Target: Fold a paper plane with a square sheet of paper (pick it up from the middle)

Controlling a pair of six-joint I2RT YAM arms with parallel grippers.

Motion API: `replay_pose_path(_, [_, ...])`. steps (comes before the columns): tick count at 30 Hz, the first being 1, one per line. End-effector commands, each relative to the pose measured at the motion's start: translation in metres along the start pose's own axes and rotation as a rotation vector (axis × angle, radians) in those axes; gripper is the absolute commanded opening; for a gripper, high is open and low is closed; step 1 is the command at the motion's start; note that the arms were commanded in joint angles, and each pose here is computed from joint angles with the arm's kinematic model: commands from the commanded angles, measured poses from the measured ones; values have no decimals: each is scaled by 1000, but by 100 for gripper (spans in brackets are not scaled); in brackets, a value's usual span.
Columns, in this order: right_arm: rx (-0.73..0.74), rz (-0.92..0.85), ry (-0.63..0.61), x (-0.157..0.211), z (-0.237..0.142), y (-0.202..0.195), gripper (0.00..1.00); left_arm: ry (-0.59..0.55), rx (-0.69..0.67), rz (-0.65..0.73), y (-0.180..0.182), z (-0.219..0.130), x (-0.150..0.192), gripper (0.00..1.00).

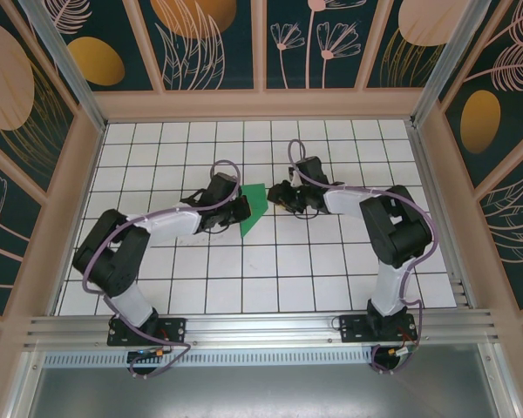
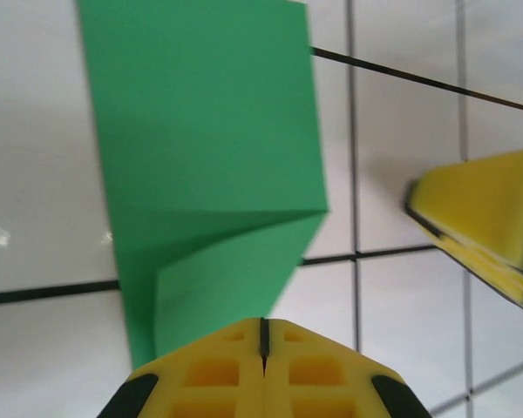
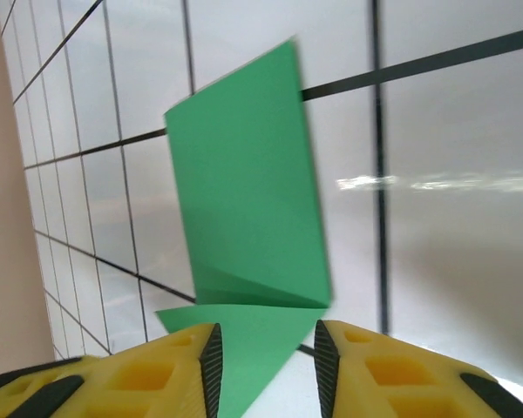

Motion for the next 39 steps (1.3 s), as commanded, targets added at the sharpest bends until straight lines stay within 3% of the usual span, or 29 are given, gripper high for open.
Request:
replay_pose_path(1, [-9,13,-5,1,-2,-1,38,-33,-119,1,12,11,-7,0])
replay_pose_path(12, [25,20,49,1,13,-1,39,1,-240,-20,27,30,-2,0])
replay_pose_path(25, [35,2,109,8,30,6,38,33,-251,-31,32,35,7,0])
replay_pose_path(36, [-40,-2,181,12,38,10,25,38,-235,-25,31,34,7,0])
replay_pose_path(39, [-58,4,180,10,38,8,15,29,-229,-20,29,31,5,0])
Point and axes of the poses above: each hand's point on the last joint's axis, 136 mm out from that joint toward the fingers, its own z axis out along the fingers, its own y axis along the line the jaws close on, x = y × z, the point moved 8 cm from there along -z, back along the fingers, and after that the axes turned 11 degrees about z, right-handed, at the moved point
